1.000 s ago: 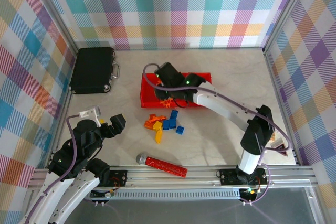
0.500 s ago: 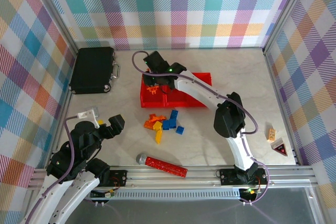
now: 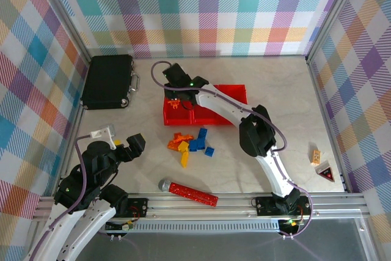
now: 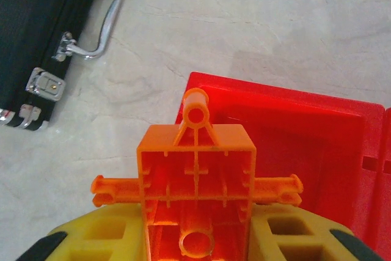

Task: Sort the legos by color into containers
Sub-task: Place the lego in the container.

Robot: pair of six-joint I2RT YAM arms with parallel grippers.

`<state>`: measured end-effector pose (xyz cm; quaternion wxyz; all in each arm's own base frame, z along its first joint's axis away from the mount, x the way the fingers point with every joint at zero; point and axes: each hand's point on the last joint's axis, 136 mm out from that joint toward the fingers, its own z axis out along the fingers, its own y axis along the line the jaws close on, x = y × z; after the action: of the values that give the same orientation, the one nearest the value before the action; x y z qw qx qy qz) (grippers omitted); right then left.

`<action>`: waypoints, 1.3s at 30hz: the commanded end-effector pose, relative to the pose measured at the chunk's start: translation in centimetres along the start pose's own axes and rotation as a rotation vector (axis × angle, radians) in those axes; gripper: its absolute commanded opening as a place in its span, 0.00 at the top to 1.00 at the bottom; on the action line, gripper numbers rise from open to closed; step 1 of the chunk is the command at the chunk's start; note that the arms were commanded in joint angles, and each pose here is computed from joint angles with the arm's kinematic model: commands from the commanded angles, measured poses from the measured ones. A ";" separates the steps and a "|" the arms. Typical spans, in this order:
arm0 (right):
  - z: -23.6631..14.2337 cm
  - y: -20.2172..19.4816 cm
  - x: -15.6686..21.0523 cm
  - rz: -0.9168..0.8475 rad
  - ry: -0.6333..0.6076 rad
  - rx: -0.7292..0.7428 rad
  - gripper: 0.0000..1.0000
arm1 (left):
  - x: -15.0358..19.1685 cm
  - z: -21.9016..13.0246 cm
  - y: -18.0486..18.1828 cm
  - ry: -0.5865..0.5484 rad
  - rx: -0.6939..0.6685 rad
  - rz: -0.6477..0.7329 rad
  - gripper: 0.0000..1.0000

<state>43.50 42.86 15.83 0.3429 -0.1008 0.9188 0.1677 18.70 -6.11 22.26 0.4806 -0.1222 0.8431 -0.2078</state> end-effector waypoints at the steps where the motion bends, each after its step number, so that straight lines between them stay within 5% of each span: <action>1: 1.4 -1.2 -0.1 0.077 -0.038 0.052 0.73 | -0.2 -0.2 -0.7 0.006 0.025 0.006 0.01; 25: 4.2 -3.1 2.4 0.123 0.013 0.117 0.49 | 0.1 0.5 -0.8 0.021 0.024 0.015 0.01; 33: -0.6 -1.9 -0.5 0.109 -0.036 0.053 0.47 | 0.2 0.8 -0.8 0.028 0.018 0.008 0.00; 39: -5.7 -2.1 -1.9 0.077 -0.061 0.035 0.30 | 0.4 1.7 -1.4 0.039 0.035 -0.010 0.00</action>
<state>42.94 40.20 14.95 0.3366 -0.0509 0.9290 0.1451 19.53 -6.93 21.57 0.4630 -0.1171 0.8543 -0.2053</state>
